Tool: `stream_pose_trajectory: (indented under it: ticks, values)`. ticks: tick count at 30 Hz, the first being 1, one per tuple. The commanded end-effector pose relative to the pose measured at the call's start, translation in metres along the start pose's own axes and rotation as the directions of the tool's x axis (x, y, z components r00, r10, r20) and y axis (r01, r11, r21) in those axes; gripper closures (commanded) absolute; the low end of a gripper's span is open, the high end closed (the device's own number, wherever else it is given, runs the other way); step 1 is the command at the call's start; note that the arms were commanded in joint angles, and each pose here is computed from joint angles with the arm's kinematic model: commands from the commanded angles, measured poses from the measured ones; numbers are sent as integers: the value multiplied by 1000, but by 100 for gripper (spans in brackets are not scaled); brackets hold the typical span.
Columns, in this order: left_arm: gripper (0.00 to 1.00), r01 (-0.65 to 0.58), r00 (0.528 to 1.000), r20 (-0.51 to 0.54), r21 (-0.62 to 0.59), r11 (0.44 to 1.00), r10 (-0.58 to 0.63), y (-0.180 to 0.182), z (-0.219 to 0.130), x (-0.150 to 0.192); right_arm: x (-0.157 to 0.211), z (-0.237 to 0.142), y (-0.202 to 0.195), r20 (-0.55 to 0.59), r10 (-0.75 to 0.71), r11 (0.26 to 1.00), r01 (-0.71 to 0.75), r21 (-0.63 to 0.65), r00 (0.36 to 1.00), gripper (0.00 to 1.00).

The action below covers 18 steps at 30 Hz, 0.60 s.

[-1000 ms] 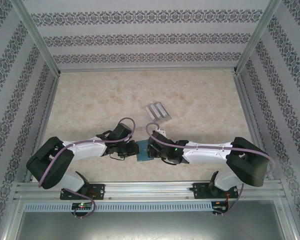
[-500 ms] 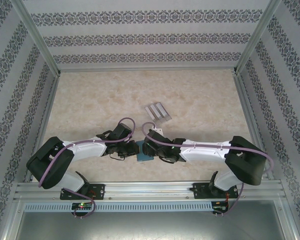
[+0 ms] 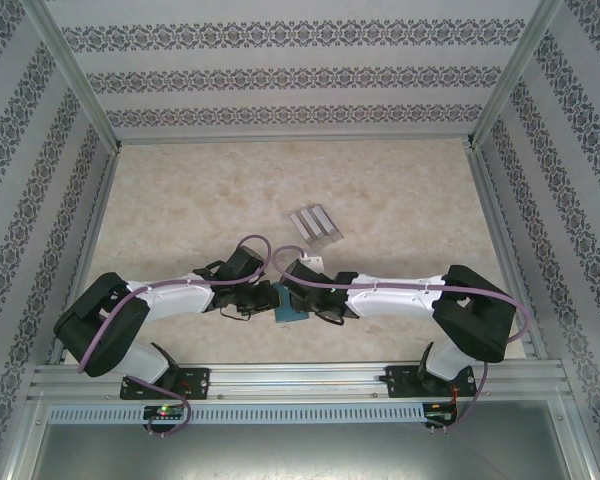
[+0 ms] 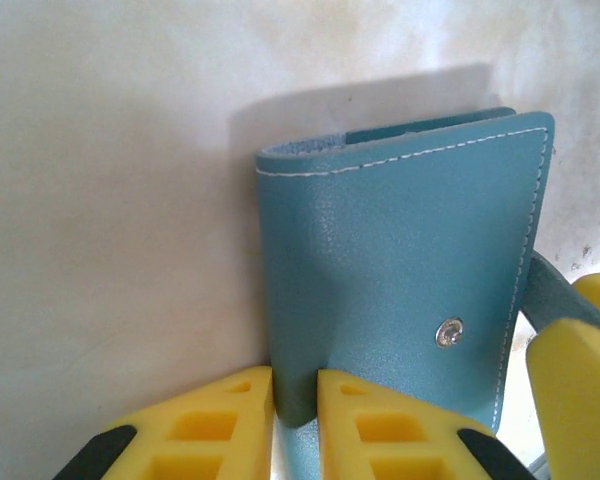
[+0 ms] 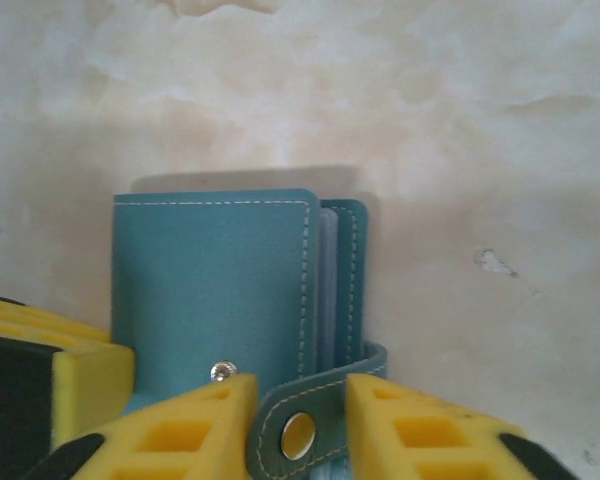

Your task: Put the credit cards into the card holder

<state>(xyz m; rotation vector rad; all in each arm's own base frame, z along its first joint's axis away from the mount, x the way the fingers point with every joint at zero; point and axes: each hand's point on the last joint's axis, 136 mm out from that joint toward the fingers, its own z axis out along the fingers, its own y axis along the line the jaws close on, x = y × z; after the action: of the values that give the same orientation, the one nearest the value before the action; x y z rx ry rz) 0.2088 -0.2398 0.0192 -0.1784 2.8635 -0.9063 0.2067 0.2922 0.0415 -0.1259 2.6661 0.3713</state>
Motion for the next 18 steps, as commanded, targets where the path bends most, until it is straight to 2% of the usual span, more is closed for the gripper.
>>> stream_pose_trajectory:
  ticks: [1, 4, 9, 12, 16, 18]
  values:
    - [81, 21, 999, -36, -68, 997, -24, 19, 9, 12, -8, -8, -2, 36, -20, 999, 18, 35, 999, 76]
    - [81, 19, 999, -45, -74, 997, -22, 20, 11, 13, -10, -13, -3, 47, -21, 999, 19, 44, 999, 78]
    - [81, 19, 999, -45, -73, 997, -22, 21, 12, 13, -15, -21, -4, 67, -22, 999, 19, 43, 997, 70]
    - [81, 20, 998, -50, -77, 997, -24, 21, 12, 13, -15, -22, -5, 69, -13, 999, 10, 42, 998, 71]
    - [81, 20, 998, -54, -75, 997, -24, 20, 14, 13, -13, -20, -5, 64, -15, 999, 13, 33, 998, 91]
    - [81, 20, 998, -57, -74, 997, -25, 20, 14, 13, -12, -20, -6, 59, -14, 999, 12, 38, 998, 94]
